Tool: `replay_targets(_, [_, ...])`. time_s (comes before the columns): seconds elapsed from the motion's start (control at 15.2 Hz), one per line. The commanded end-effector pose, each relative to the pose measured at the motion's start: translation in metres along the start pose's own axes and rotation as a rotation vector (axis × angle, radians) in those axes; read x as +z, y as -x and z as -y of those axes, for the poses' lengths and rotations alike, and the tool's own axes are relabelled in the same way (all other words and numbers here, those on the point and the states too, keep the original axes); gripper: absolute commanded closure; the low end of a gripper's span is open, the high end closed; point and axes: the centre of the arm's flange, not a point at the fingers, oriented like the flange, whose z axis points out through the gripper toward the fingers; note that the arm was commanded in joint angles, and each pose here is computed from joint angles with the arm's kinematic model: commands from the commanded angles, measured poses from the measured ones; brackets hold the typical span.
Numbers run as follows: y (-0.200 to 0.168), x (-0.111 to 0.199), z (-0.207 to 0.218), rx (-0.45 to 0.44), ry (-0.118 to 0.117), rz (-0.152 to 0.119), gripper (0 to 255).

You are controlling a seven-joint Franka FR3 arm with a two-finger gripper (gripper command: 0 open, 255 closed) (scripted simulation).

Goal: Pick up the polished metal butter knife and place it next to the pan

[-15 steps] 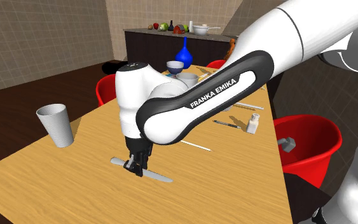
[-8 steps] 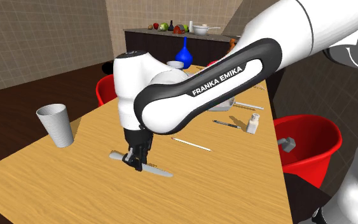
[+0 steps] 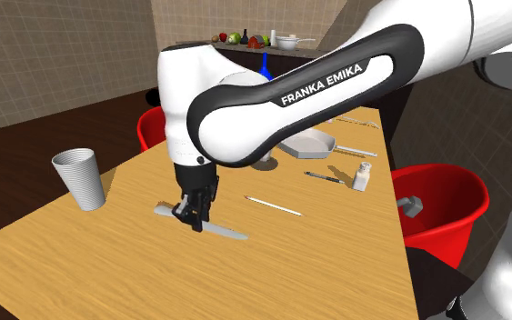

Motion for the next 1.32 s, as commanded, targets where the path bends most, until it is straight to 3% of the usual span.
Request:
replay_targets(0.0, [0.0,-0.012,0.0,0.0,0.0,0.0,255])
replay_targets(0.46, [0.0,-0.045,0.0,0.0,0.0,0.0,255])
replay_targets(1.25, [0.078,-0.046,-0.138,0.0,0.0,0.0,255])
